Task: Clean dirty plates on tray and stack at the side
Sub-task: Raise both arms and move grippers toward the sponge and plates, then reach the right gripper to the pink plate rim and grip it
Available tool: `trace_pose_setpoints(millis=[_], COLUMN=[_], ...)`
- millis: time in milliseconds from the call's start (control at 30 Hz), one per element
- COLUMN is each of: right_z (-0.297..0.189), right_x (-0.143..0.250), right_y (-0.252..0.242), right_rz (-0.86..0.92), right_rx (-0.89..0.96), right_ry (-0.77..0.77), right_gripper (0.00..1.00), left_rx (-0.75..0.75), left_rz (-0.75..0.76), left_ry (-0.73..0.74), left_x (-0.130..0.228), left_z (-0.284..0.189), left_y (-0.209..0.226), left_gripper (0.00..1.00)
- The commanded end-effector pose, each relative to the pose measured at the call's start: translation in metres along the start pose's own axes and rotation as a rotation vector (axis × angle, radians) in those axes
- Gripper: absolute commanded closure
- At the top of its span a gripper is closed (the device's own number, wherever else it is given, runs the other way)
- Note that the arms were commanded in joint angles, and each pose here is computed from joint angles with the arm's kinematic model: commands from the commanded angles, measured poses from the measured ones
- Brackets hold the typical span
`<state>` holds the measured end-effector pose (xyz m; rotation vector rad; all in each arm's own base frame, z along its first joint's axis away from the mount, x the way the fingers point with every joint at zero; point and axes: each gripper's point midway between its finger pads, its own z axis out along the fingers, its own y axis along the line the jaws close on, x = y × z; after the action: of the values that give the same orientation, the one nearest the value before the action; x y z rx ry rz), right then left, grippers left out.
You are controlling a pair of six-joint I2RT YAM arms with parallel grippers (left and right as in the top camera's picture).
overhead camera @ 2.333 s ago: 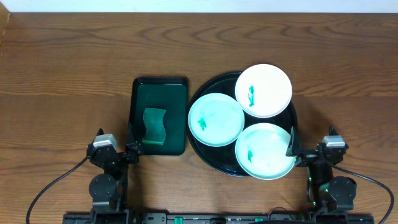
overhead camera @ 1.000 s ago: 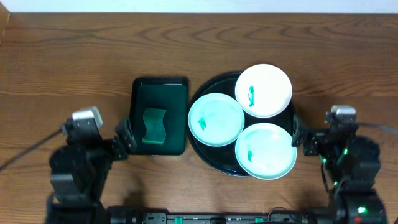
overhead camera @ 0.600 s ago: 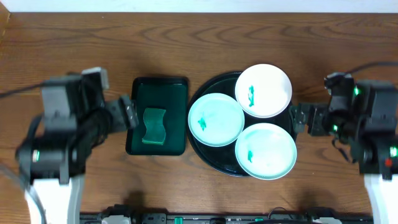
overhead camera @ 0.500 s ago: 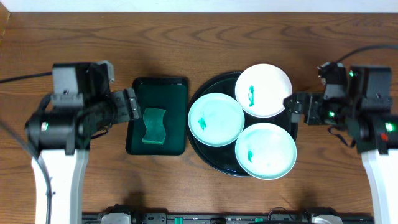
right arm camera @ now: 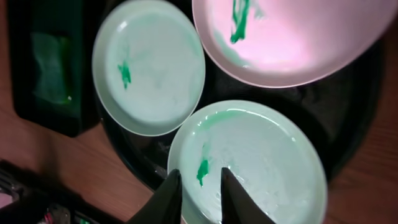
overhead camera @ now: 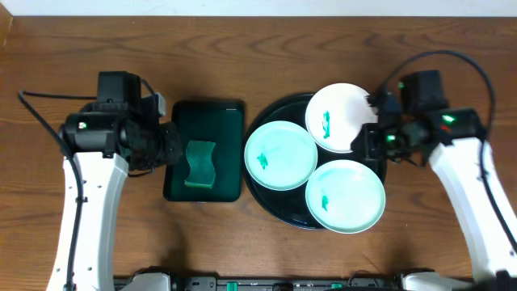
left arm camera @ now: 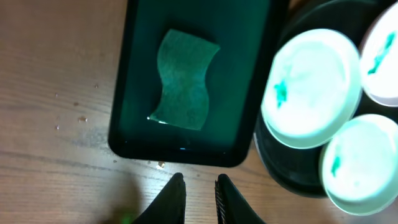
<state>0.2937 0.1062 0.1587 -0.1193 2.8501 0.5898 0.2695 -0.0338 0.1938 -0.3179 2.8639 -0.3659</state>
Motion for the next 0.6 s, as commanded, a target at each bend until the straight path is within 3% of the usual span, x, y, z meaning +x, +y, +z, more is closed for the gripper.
trace_pose_setpoints(millis=[0, 100, 167, 200, 267, 400, 433, 500, 533, 567], right_z=[0.025, 0.04, 0.049, 0.052, 0.06, 0.075, 0.078, 0.084, 0.086, 0.089], right_x=[0.004, 0.002, -0.001, -0.001, -0.004, -0.01, -0.011, -0.01, -0.009, -0.007], right_y=[-0.001, 0.001, -0.001, -0.002, -0.005, -0.01, -0.011, -0.013, -0.014, -0.015], right_rz=[-0.001, -0.013, -0.012, -0.01, -0.008, -0.006, -0.006, 0.004, 0.02, 0.036], right_rx=[0.029, 0.027, 0.028, 0.028, 0.029, 0.03, 0.03, 0.033, 0.036, 0.038], right_ry=[0.065, 0.09, 0.097, 0.101, 0.11, 0.113, 0.114, 0.127, 0.137, 0.145], right_gripper=[0.76, 0.62, 0.46, 0.35, 0.01, 0.02, 0.17, 0.61, 0.73, 0.73], left_rx=[-0.061, -0.061, -0.062, -0.061, -0.059, -0.055, -0.055, -0.055, -0.055, -0.055], left_rz=[-0.06, -0.06, -0.059, -0.059, -0.057, -0.055, -0.055, -0.054, -0.054, -0.054], left_ry=[0.009, 0.011, 0.012, 0.01, 0.002, -0.011, -0.012, -0.012, -0.012, -0.012], left_x=[0.002, 0.003, 0.004, 0.003, 0.001, -0.002, -0.002, -0.002, -0.003, -0.003], left_z=[0.012, 0.018, 0.018, 0.018, 0.018, 0.018, 0.018, 0.018, 0.018, 0.018], left_y=[0.013, 0.014, 0.015, 0.014, 0.014, 0.013, 0.013, 0.013, 0.013, 0.013], left_gripper=[0.81, 0.81, 0.8, 0.79, 0.78, 0.76, 0.76, 0.75, 0.75, 0.75])
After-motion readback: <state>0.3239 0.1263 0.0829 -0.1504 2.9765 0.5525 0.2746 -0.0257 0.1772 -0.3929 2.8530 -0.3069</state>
